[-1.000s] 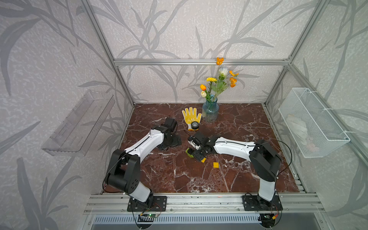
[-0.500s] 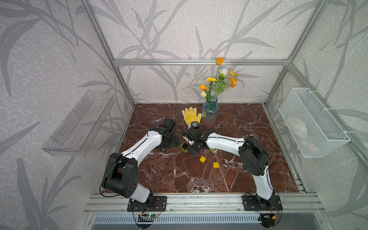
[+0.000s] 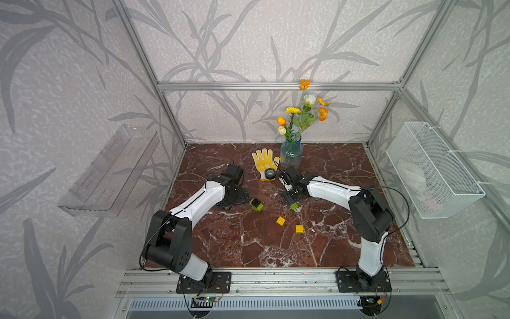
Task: Assemble a carrot with lego
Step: Move the lego brick at the center of the board.
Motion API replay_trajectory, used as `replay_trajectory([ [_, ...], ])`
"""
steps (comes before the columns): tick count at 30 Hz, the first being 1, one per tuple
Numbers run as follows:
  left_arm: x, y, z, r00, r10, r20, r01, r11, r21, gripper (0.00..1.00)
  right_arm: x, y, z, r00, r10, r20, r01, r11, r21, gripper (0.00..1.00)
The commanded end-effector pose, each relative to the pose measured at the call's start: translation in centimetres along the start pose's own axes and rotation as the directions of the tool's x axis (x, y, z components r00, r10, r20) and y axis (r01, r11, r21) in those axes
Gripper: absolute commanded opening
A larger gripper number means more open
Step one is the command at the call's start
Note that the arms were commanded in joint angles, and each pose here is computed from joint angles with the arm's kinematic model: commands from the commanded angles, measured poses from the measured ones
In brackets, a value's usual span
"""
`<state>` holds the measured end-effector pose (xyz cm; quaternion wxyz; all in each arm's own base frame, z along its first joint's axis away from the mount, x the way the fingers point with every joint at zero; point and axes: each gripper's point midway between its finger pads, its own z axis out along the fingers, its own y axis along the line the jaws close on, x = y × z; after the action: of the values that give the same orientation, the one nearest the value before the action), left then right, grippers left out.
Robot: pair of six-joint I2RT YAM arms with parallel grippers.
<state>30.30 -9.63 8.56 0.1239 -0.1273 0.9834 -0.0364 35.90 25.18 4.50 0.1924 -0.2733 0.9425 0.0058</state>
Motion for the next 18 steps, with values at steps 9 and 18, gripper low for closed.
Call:
replay_trajectory([
  [9, 0.2, 0.1, 0.1, 1.0, 0.018, -0.014, -0.018, 1.0, -0.002, 1.0, 2.6, 1.1, 2.8, 0.993, -0.03, -0.111, 0.024, 0.998, -0.058, 0.57],
  [18, 0.7, 0.5, 0.0, 1.0, 0.015, -0.017, -0.015, 1.0, -0.006, 1.0, 3.8, 1.6, 3.3, 0.988, -0.083, -0.129, 0.074, 0.994, -0.077, 0.26],
])
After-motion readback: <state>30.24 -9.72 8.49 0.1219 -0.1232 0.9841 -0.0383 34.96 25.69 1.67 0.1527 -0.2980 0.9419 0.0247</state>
